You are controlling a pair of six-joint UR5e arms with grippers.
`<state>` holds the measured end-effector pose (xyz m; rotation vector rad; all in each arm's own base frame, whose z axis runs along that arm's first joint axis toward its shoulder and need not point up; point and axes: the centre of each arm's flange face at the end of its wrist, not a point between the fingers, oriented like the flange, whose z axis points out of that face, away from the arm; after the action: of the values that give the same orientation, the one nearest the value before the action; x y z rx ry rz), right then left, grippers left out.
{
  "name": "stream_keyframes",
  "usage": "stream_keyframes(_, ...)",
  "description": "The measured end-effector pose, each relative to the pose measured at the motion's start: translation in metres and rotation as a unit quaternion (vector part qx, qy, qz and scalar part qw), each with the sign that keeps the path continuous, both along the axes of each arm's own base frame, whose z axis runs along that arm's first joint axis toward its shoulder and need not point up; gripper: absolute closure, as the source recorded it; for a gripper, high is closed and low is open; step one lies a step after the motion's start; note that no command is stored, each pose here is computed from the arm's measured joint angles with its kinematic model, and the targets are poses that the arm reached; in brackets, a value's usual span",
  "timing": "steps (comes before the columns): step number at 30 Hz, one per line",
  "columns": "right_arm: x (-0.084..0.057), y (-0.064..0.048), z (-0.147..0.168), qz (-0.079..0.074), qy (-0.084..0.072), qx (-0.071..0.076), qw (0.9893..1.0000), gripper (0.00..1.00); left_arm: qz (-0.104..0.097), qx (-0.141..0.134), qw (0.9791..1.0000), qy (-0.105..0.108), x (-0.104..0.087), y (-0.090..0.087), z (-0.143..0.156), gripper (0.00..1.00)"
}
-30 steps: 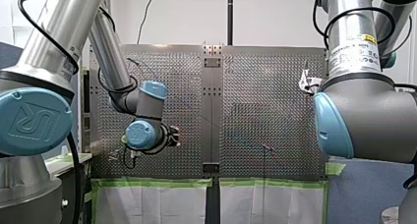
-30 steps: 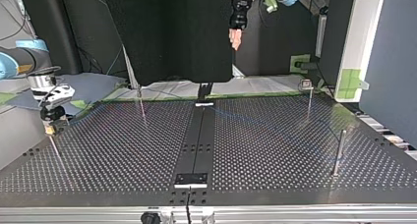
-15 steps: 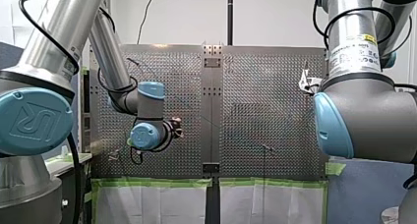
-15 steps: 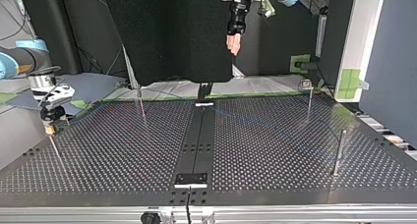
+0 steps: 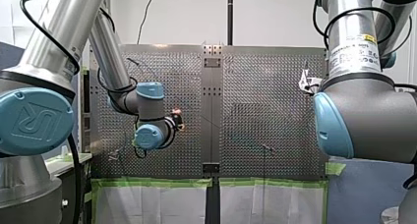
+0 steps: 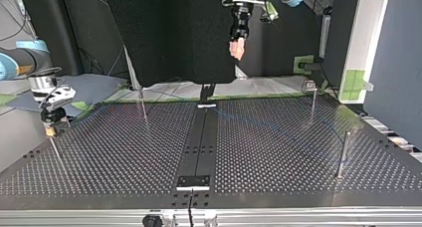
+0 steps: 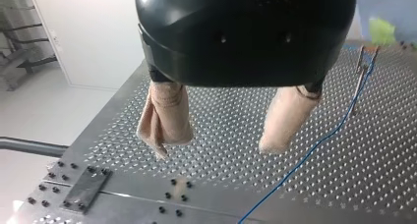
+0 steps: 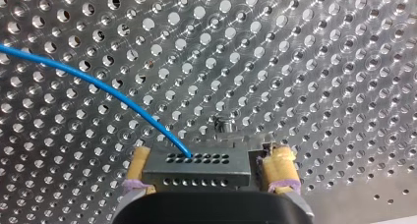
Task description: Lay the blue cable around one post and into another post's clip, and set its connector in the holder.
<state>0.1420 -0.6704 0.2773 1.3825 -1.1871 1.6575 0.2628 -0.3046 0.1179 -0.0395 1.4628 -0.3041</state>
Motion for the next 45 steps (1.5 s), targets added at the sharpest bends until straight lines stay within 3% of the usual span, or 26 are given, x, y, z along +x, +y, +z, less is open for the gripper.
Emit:
stream_keyframes(10, 0.0000, 0.0000, 0.0000, 0.000, 0.000, 0.000, 1.0000, 0.00, 0.007, 0.043, 0.9988, 0.020, -0.0036, 0.0046, -0.0059, 0.02)
stream_keyframes(45, 0.0000, 0.0000, 0.0000, 0.000, 0.000, 0.000, 1.0000, 0.00, 0.007, 0.046, 0.9987, 0.022, -0.0038, 0.0048, -0.0063, 0.02)
